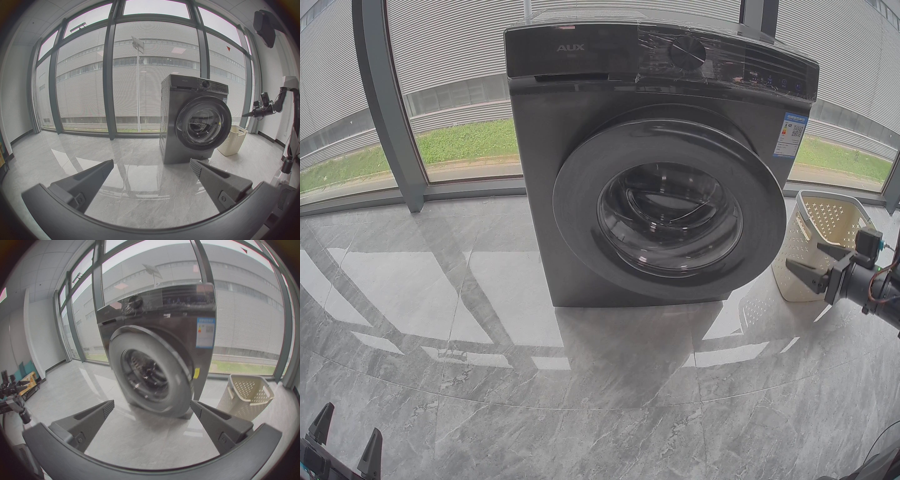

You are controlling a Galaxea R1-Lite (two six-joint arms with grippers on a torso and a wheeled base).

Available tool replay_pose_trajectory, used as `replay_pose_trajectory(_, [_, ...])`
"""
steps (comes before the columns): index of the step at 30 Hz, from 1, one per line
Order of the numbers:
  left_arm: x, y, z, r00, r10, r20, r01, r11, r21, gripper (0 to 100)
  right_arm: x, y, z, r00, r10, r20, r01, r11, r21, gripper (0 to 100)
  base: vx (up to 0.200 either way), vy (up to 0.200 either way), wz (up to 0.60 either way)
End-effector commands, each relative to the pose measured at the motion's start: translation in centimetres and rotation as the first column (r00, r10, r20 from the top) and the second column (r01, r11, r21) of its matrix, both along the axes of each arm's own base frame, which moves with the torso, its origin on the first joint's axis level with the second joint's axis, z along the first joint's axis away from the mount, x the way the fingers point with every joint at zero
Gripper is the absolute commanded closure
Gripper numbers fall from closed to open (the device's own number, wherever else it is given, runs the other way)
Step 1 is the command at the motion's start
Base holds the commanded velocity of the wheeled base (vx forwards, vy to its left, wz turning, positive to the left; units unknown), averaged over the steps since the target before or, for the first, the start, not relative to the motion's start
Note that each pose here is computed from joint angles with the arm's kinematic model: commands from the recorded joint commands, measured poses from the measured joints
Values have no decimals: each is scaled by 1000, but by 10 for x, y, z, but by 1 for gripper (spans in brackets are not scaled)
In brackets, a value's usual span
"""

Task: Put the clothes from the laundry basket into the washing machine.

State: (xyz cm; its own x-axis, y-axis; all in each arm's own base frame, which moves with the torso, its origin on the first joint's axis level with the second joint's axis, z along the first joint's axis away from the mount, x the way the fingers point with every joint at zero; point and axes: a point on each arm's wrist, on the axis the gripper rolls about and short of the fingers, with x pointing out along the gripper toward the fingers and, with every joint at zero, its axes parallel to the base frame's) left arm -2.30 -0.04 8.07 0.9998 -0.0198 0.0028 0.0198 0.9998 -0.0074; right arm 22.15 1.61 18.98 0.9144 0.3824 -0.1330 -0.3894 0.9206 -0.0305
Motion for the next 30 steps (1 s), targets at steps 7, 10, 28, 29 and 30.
replay_pose_trajectory(7, [0,0,-5,1000,0,-3,0,1000,0,0,-12,41,-25,974,167,-152,-139,974,179,0,0,-200,0])
replay_pose_trajectory(10, [0,0,-5,1000,-2,-4,2,1000,3,0,3,45,-23,983,140,-119,-115,974,195,100,0,-133,0])
replay_pose_trajectory(28, [0,0,-5,1000,0,-1,0,1000,1,0,87,64,-26,996,46,73,-61,973,222,100,144,0,0])
replay_pose_trajectory(29, [0,0,-5,1000,0,-1,0,1000,1,0,88,64,-26,996,46,75,-61,973,222,100,200,0,0])
replay_pose_trajectory(30, [0,0,-5,1000,0,-1,0,1000,1,0,93,66,-24,995,44,85,-62,973,224,100,200,0,0])
